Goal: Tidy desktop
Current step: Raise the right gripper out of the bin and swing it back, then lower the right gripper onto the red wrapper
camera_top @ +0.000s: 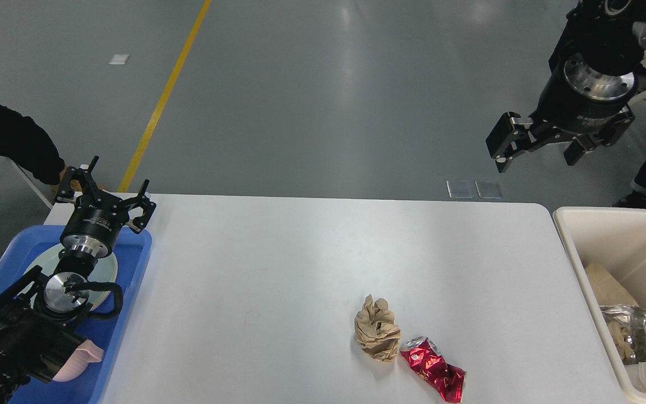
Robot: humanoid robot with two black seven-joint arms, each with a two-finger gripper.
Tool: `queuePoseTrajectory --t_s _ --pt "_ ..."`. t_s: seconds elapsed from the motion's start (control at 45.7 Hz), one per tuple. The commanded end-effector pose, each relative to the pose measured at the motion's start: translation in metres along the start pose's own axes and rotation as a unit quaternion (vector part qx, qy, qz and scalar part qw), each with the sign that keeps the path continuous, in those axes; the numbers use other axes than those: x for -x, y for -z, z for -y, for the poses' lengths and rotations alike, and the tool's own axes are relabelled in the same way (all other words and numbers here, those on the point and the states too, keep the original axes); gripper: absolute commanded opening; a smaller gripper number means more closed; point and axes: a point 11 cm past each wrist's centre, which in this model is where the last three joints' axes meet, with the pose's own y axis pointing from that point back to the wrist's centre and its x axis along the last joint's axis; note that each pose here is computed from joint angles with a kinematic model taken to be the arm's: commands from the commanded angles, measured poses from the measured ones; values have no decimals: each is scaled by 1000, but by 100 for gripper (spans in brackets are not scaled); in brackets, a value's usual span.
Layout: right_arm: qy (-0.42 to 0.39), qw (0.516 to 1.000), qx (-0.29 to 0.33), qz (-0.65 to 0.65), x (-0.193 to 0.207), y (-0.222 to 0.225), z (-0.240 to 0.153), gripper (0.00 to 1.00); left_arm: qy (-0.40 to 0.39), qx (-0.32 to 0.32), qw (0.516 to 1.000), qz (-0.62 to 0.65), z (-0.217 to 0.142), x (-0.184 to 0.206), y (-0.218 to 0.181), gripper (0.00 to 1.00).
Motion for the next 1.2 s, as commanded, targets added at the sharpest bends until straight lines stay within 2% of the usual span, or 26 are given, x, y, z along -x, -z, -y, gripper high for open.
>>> queuePoseTrajectory --t_s 0.0,0.591,0.766,0.875,1.028,1.182 --pt "-7 1000 -7 21 0 -16 -5 100 0 0 1000 0 0 0 0 96" --pt "-8 999 -16 36 3 -26 -5 100 0 0 1000 0 0 0 0 96" --pt "55 998 -9 15 26 -16 37 100 0 0 1000 -1 0 0 0 96" --pt "121 992 -2 -36 66 -4 66 100 0 0 1000 0 0 0 0 96" --pt "60 996 -15 -60 101 32 104 100 -1 0 1000 -1 0 -1 0 96" --pt "55 995 -23 -77 128 57 132 98 0 0 1000 -1 0 0 0 96"
